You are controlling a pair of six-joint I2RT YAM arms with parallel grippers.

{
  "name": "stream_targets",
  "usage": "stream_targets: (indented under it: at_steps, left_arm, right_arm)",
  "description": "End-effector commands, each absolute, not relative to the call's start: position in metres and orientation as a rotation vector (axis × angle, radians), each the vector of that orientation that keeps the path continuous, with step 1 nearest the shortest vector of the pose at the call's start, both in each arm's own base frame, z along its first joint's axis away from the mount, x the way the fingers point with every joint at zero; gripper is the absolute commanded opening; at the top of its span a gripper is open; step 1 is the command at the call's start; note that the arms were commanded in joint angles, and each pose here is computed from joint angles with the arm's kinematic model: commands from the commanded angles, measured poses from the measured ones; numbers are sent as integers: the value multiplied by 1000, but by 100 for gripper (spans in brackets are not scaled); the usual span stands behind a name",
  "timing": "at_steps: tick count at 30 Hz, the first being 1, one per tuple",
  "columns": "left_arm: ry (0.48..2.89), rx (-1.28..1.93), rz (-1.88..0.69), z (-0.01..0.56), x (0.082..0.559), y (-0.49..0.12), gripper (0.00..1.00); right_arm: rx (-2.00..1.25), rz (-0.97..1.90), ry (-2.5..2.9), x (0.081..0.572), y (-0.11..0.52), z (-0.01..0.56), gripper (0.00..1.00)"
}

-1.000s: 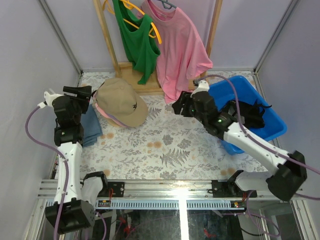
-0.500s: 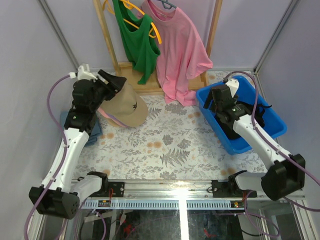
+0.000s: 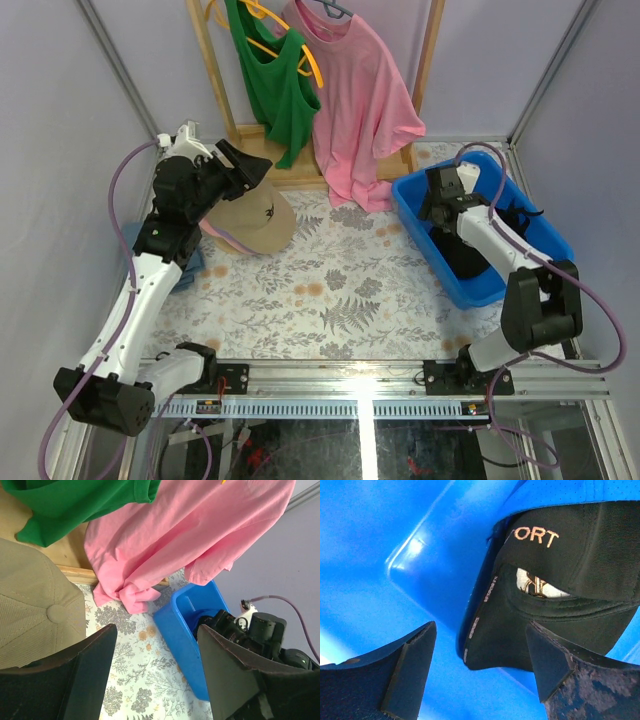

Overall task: Stack the hats
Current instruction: Pick up the hat from the bin.

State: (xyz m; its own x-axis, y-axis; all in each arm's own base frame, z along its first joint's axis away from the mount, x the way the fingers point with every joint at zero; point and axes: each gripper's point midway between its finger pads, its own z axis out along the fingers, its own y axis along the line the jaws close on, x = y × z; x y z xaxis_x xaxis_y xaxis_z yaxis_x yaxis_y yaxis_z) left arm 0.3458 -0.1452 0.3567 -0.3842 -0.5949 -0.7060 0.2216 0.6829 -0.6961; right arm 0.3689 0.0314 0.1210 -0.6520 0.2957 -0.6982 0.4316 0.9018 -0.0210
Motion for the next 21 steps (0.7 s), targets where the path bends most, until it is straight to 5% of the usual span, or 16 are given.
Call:
stream_targets:
  at_steps: [1,4,7,10,21]
  left_arm:
    - [1718,-216,-917,373,342,-152,65]
    - [1720,-212,-913,371,341,-152,65]
    - [1712,-216,-907,372,340,-150,65]
    - [1701,-221,-905,375,339,-149,65]
    - [1683,-225,-914,384,337,-149,65]
  right_arm:
    - [549,-265,2318,386,21,116,78]
    - [554,-233,2358,390,19,100,66]
    - [550,-186,2368,392,19,96,29]
    - [547,-160,2319,391,19,113,6]
    - [518,79,2028,373,29,236,0]
